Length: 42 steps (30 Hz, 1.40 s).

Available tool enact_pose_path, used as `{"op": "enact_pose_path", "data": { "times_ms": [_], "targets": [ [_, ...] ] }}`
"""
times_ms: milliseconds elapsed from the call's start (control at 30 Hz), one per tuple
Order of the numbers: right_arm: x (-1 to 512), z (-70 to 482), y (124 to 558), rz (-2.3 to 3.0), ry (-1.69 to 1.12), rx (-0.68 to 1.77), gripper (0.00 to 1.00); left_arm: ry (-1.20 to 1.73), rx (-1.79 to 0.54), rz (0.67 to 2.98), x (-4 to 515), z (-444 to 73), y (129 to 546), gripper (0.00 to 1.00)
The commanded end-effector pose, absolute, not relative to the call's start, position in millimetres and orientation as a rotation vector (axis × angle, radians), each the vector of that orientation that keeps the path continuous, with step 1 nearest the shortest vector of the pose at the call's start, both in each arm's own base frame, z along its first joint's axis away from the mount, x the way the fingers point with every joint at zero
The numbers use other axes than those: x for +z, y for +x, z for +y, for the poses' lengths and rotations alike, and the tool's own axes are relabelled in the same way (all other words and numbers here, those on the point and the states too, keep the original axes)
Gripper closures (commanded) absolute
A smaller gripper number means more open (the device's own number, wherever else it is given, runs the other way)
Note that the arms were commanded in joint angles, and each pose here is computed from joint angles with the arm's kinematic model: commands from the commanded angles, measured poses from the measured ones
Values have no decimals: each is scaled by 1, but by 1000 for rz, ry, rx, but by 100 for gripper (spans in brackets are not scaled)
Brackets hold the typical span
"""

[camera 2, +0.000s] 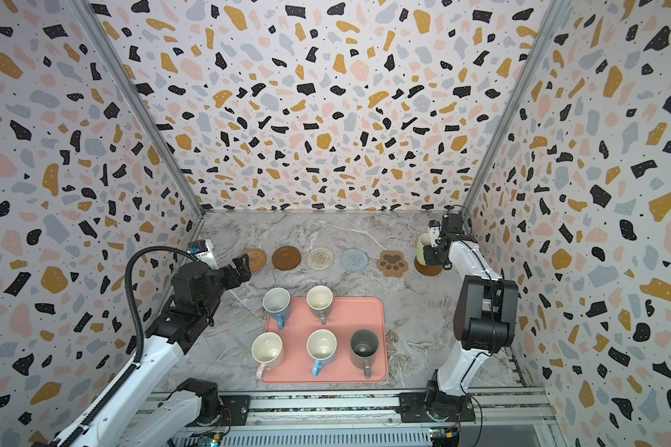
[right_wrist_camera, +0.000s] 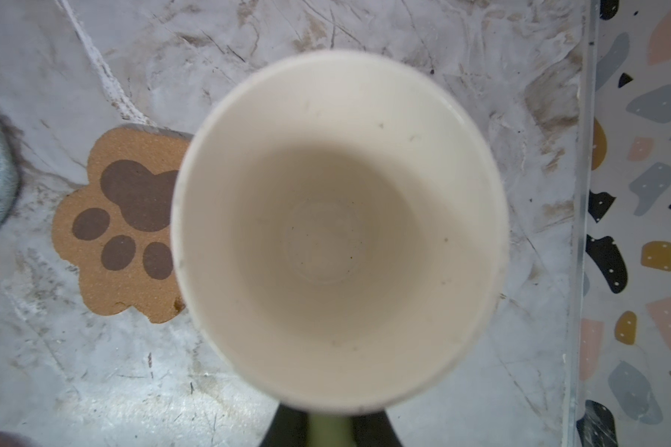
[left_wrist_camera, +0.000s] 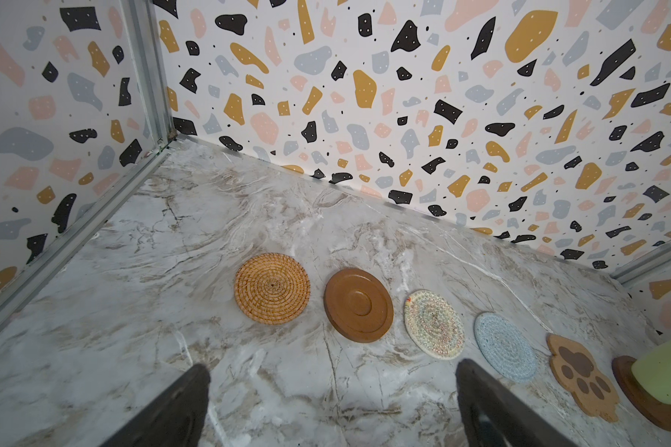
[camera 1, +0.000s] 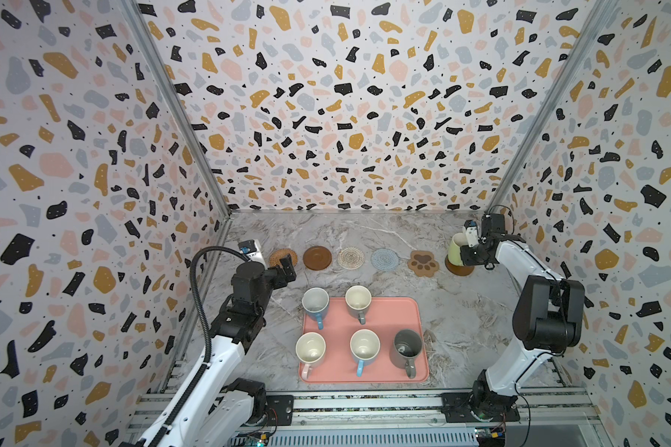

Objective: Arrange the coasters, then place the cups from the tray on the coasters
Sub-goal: 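Carry the lime-green-handled mug with the right gripper over the round wooden coaster, then lower the mug onto the round wooden coaster and open the right gripper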

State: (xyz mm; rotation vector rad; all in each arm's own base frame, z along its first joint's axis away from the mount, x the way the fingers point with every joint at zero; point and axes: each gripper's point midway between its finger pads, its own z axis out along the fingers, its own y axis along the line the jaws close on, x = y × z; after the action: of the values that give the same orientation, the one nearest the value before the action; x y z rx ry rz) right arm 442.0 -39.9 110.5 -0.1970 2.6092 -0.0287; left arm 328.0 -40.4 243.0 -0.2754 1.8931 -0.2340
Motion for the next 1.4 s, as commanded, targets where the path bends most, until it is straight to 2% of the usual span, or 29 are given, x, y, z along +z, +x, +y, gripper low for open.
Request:
{"op": "enact_pose_path", "data": {
  "times_ms": [0,300,1367],
  "targets": [
    [145,-51,463,2490,-189,-77,99,-276,-221,1875,246,-38,327,1],
    [132,-64,459,2507,-154,-54,99,-286,-249,1869,245,-40,325,1],
    [112,-54,439,2561,-148,16,97,-301,-237,1864,242,-36,317,1]
  ]
}}
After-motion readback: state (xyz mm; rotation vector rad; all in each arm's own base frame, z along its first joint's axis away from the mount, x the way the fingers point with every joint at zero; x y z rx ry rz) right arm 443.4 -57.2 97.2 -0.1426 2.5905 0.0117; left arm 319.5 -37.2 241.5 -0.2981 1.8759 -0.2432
